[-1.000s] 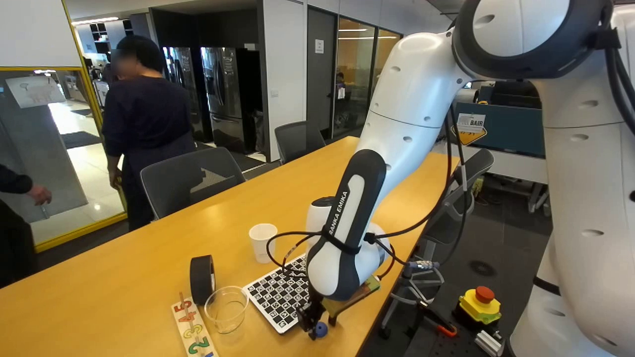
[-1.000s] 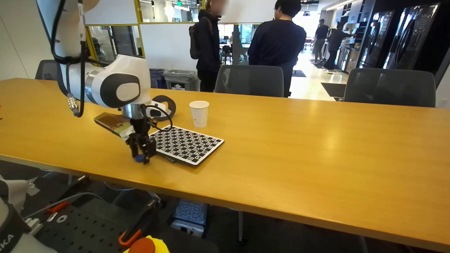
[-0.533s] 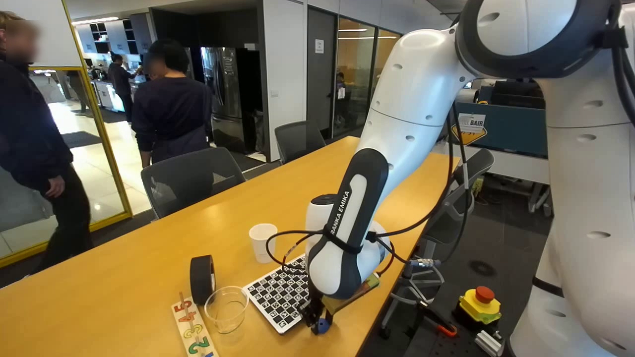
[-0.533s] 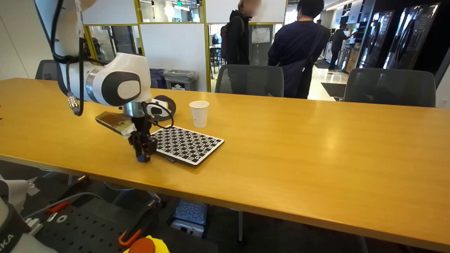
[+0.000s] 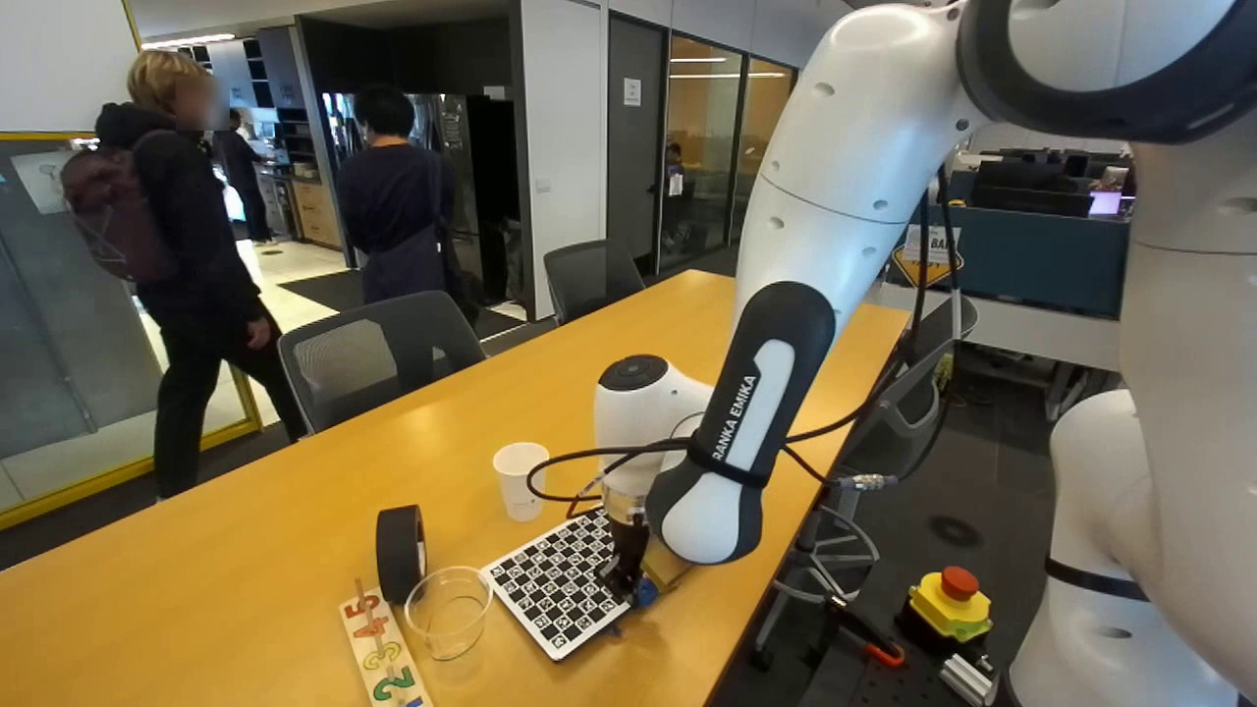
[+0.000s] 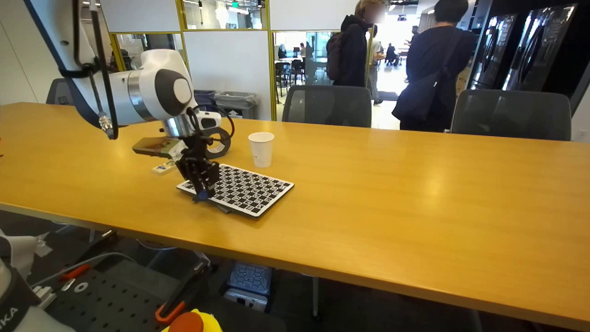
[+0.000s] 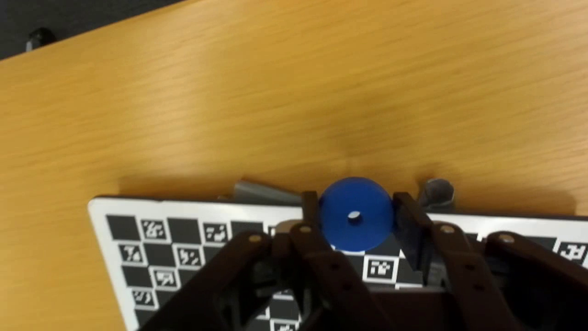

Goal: Put the yellow discs in the white cup and the blue disc in the clear cup

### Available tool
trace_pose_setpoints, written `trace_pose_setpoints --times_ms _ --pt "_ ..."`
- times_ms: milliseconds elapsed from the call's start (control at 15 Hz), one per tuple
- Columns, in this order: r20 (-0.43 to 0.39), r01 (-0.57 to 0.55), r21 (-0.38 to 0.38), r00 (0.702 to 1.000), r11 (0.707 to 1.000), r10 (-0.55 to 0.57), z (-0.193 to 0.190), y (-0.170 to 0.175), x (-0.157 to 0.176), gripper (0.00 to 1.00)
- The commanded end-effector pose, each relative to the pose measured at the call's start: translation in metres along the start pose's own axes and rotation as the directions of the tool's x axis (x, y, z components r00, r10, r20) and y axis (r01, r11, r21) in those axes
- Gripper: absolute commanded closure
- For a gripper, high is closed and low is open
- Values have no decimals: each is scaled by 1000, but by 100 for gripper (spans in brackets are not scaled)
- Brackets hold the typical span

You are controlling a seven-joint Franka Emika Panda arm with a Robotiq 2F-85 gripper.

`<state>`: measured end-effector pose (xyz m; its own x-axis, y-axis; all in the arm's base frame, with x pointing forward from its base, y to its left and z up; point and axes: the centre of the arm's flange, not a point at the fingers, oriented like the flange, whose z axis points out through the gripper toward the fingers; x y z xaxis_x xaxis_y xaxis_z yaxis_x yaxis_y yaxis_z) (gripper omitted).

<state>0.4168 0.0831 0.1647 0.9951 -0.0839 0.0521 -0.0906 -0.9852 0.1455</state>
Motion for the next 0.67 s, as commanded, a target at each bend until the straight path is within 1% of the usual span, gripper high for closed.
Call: trace_pose_setpoints --times_ms 0,133,333,467,600 --pt "-101 75 -66 992 995 -82 -57 -6 7 78" --pt "-158 148 -73 975 986 -158 -73 -16 23 79" --pt "-238 243 -43 940 969 -246 -93 -35 46 79" --pt "-278 307 -22 912 952 -300 -100 -50 59 79" --pt "-316 379 -1 878 925 -360 -105 -65 68 79"
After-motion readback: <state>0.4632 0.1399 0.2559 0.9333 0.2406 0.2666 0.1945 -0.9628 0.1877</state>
